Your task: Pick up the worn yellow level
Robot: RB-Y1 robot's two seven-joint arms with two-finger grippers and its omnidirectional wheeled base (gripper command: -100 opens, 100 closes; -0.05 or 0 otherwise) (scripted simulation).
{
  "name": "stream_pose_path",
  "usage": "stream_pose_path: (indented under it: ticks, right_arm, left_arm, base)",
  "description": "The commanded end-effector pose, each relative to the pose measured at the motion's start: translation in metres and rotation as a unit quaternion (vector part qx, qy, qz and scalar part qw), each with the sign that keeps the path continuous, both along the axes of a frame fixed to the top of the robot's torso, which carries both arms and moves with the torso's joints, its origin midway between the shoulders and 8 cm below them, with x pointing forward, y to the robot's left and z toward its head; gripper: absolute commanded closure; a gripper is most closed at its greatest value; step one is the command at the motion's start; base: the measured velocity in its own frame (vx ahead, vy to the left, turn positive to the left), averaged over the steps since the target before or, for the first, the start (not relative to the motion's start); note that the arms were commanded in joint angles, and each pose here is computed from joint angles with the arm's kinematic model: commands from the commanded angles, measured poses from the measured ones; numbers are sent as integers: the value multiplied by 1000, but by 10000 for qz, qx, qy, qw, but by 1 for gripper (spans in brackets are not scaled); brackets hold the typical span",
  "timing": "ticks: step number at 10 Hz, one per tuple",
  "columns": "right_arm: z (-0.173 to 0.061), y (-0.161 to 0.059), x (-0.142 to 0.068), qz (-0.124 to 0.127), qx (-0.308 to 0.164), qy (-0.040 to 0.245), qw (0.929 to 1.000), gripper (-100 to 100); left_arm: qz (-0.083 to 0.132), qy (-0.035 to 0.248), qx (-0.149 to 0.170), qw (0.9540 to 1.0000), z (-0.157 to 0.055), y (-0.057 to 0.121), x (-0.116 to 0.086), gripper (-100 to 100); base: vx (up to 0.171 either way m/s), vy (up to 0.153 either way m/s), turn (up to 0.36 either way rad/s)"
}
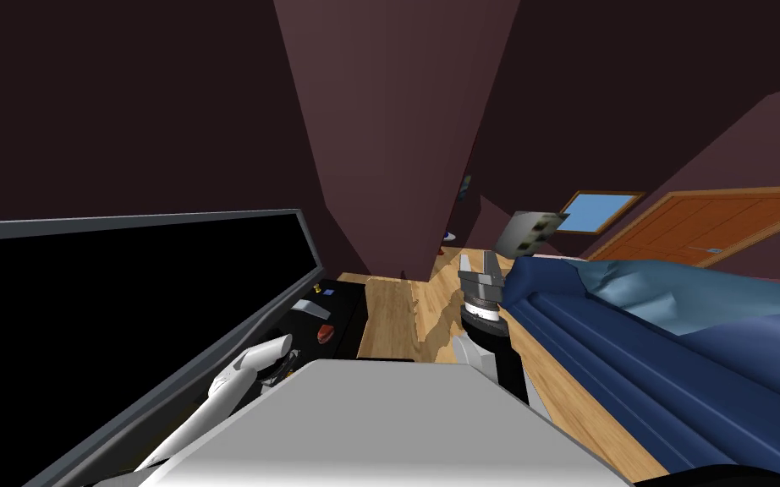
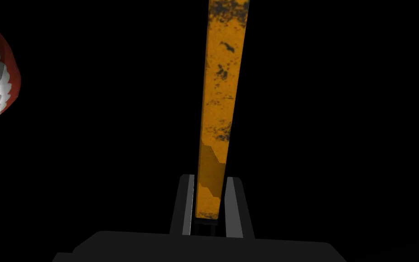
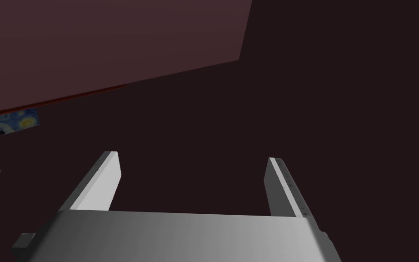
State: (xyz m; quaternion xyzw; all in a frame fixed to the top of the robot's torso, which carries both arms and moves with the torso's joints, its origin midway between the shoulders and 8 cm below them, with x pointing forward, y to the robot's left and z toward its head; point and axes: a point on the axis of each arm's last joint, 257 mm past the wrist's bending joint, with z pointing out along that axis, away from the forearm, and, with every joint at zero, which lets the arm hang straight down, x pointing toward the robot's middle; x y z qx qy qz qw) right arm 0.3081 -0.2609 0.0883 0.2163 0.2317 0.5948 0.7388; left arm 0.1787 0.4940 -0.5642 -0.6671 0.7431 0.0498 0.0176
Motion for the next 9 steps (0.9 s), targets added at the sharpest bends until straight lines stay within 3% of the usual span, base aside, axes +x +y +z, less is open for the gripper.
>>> stream_pose_path:
  ticks: [1, 2, 7, 8, 9]
  right_arm:
    - [0, 0, 0, 0, 0, 0, 10000, 0]
    - [0, 0, 0, 0, 0, 0, 10000, 0]
    - [0, 0, 0, -1, 0, 0, 10000, 0]
    - [0, 0, 0, -1, 0, 0, 10000, 0]
    - [0, 0, 0, 0, 0, 0, 10000, 0]
  left_arm:
    - [0, 0, 0, 10000, 0, 0, 0, 0]
    - [-110, -5, -2, 9999, 5, 4, -4, 100]
    - [-430, 8, -15, 9991, 21, 14, -20, 100]
    - [-360, -1, -10, 9994, 18, 13, -17, 100]
    - [-379, 9, -11, 9993, 19, 13, -18, 0]
  base:
    - [0, 0, 0]
    - [79, -30, 174]
    - [106, -41, 132]
    - [53, -19, 45]
    - [9, -4, -8]
